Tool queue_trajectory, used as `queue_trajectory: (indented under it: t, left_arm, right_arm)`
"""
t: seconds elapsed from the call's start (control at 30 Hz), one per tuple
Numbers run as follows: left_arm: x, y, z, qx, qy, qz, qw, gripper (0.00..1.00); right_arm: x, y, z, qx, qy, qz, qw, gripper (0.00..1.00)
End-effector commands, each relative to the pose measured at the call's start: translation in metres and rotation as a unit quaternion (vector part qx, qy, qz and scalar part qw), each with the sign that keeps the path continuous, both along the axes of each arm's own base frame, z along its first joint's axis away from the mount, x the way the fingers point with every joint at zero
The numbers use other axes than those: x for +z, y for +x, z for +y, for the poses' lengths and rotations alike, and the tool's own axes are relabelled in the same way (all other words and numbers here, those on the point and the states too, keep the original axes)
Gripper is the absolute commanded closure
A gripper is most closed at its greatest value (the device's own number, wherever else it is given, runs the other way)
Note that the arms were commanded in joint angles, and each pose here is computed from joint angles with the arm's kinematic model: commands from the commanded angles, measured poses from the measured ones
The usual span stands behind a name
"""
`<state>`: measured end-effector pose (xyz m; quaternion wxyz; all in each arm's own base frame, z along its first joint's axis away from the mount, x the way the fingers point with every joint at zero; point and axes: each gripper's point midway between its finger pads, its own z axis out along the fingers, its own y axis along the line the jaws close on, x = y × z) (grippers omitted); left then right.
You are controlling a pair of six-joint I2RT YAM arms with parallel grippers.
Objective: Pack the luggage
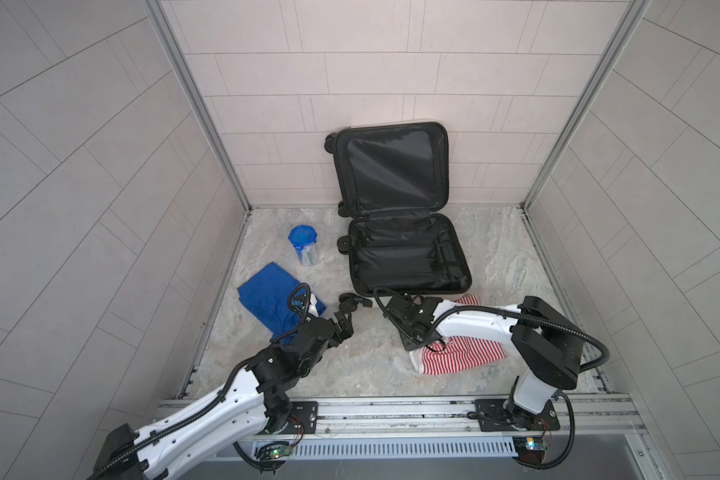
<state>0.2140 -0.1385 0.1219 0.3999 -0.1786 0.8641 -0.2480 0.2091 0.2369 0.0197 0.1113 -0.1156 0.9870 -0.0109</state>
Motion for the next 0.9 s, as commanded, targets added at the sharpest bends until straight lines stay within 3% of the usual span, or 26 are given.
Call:
queue_trajectory:
  t: [0.0,0.27,0.6,0.67,0.77,0.87]
  left_arm:
    - [-0.004,0.002,0.007,0.015,-0.013,0.008,1.0,0.0]
    - [-0.023,0.003,0.017,0.02,-0.038,0.05,0.998,0.0]
    - [-0.039,0.009,0.027,0.015,-0.066,0.1,0.993,0.0]
    - [-0.04,0.01,0.024,0.009,-0.069,0.104,0.992,0.0]
    - [-0.041,0.01,0.018,-0.005,-0.07,0.114,0.991,0.0]
    - [-0.042,0.009,0.011,-0.024,-0.076,0.123,0.989,0.0]
  right_arm:
    - [0.001,-0.01,0.022,-0.002,0.047,0.016,0.999,0.93]
    - [0.017,-0.024,0.078,0.009,0.124,0.037,0.991,0.98]
    - [0.045,-0.018,0.142,0.011,0.198,0.032,0.98,0.92]
    - [0.045,-0.014,0.148,0.011,0.2,0.029,0.979,0.81]
    - [0.047,-0.011,0.155,0.019,0.206,0.025,0.978,0.53]
    - [0.052,-0.01,0.154,0.032,0.207,0.016,0.978,0.41]
